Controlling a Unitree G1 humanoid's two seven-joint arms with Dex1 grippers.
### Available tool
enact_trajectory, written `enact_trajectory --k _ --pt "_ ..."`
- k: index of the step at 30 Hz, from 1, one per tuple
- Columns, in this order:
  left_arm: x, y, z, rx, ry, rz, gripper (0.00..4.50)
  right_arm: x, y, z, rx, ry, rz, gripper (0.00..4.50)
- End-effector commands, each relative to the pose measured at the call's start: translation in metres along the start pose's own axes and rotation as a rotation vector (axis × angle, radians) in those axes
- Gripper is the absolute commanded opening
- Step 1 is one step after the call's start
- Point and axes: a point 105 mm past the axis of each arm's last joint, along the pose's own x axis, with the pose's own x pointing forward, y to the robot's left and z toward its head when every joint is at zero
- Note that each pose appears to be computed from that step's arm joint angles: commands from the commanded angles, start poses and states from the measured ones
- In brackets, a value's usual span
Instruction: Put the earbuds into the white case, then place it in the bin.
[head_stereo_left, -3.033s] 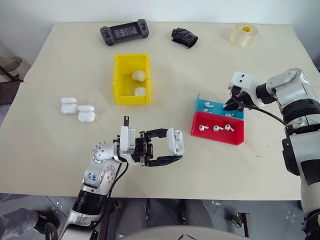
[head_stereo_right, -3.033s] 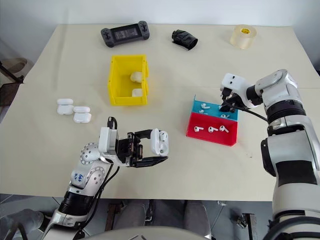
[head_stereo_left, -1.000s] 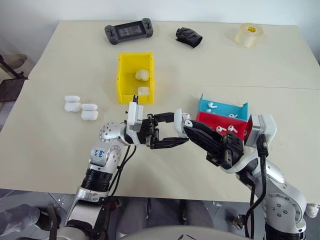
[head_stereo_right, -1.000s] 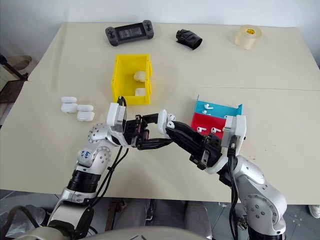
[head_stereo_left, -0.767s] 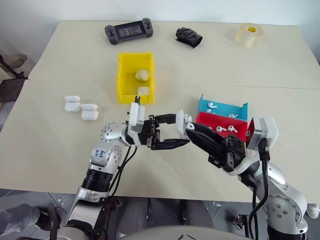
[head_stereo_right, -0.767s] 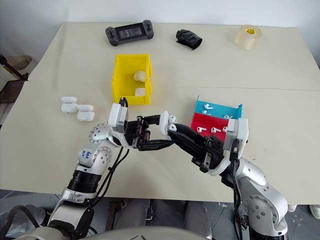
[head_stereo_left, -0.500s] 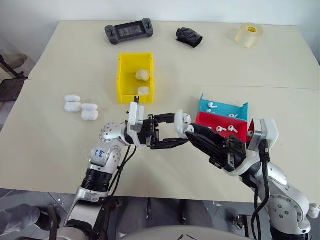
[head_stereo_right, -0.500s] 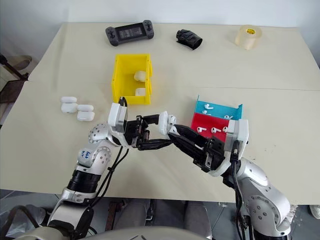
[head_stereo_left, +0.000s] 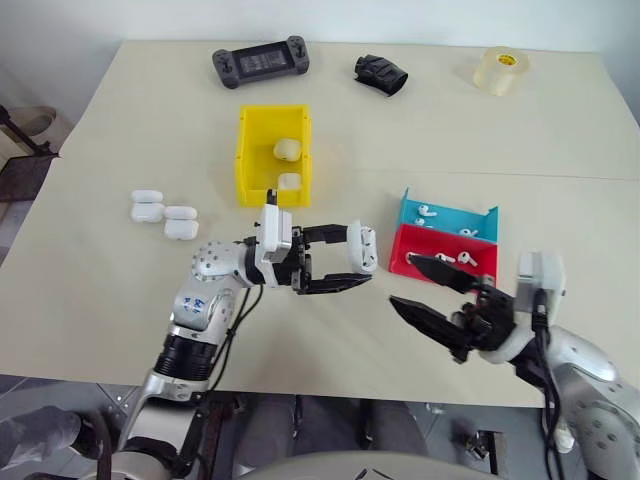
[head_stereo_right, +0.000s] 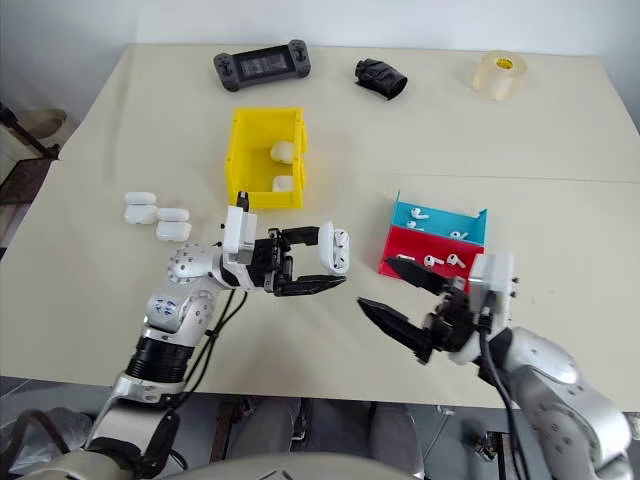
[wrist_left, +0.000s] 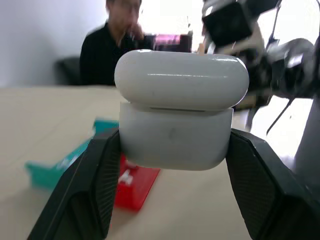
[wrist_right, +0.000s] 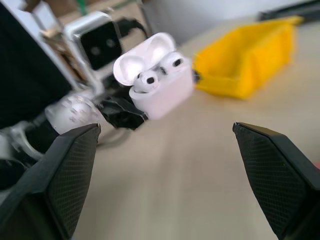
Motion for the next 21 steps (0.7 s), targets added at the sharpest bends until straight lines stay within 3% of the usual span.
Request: enact_trajectory --k 1,11,21 --pt "0.006 0.003 -0.003 0.145 0.173 -0.054 2.78 -0.014 -0.01 0.012 -0.093 0.0 -0.049 3.44" --pt "0.025 -0.003 -0.013 0.221 0.41 -0.199 2.78 0.028 0.009 0.017 -0.235 0.091 0.065 0.03" --pt "0.03 -0.005 -0.013 0.235 0.448 -0.205 2.78 0.07 0.025 -0.004 -0.224 0.243 0.17 0.03"
